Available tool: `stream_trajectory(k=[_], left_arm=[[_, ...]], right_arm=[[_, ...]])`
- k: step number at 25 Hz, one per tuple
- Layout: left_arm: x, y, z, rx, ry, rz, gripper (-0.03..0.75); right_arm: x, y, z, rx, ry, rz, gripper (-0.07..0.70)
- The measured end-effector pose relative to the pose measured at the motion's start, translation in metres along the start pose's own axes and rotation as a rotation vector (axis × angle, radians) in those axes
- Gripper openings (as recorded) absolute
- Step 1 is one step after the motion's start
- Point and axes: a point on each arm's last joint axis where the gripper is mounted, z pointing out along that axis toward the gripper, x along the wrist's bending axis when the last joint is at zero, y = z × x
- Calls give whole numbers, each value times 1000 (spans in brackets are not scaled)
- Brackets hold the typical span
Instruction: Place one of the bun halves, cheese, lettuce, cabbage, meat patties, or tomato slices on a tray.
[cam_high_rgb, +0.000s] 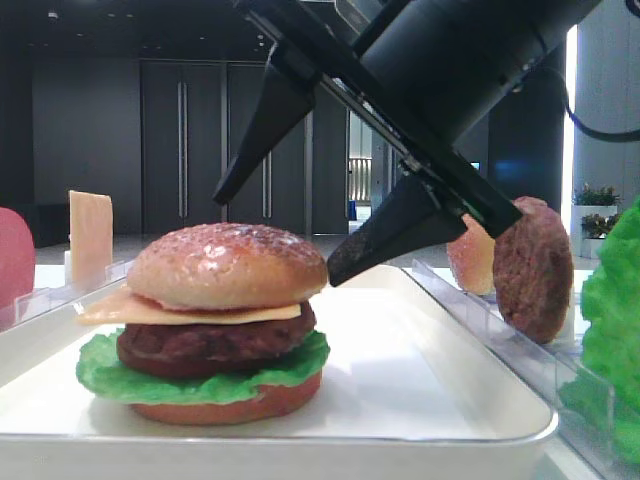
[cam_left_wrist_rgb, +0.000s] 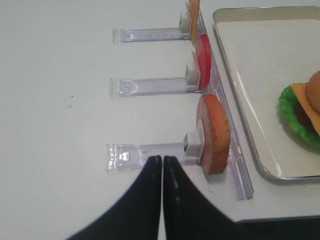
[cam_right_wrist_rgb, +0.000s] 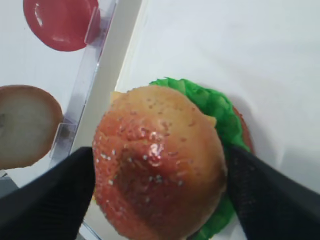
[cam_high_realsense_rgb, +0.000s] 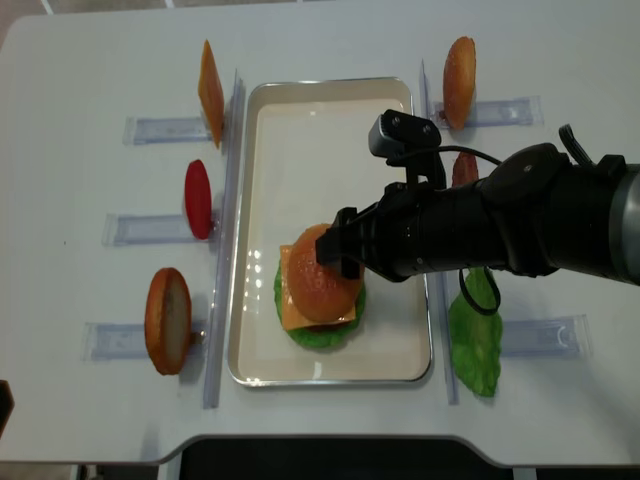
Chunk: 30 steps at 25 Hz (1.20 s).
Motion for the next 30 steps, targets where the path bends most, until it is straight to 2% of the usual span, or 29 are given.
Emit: stream_trajectory(k=[8,14,17,21,30], left_arm=[[0,0,0,0,0,0,0],[0,0,0,0,0,0,0],[0,0,0,0,0,0,0],[0,0,0,0,0,0,0],[0,0,0,0,0,0,0]], right_arm=[[-3,-1,-1,12,-40,-13,523],[5,8,-16,-43,-19,-37,523],[8,15,-24,-66,-8,-27,523],[10,22,-34,-55,7,-34,523],[10,45,-71,-55,-82,-102,523]])
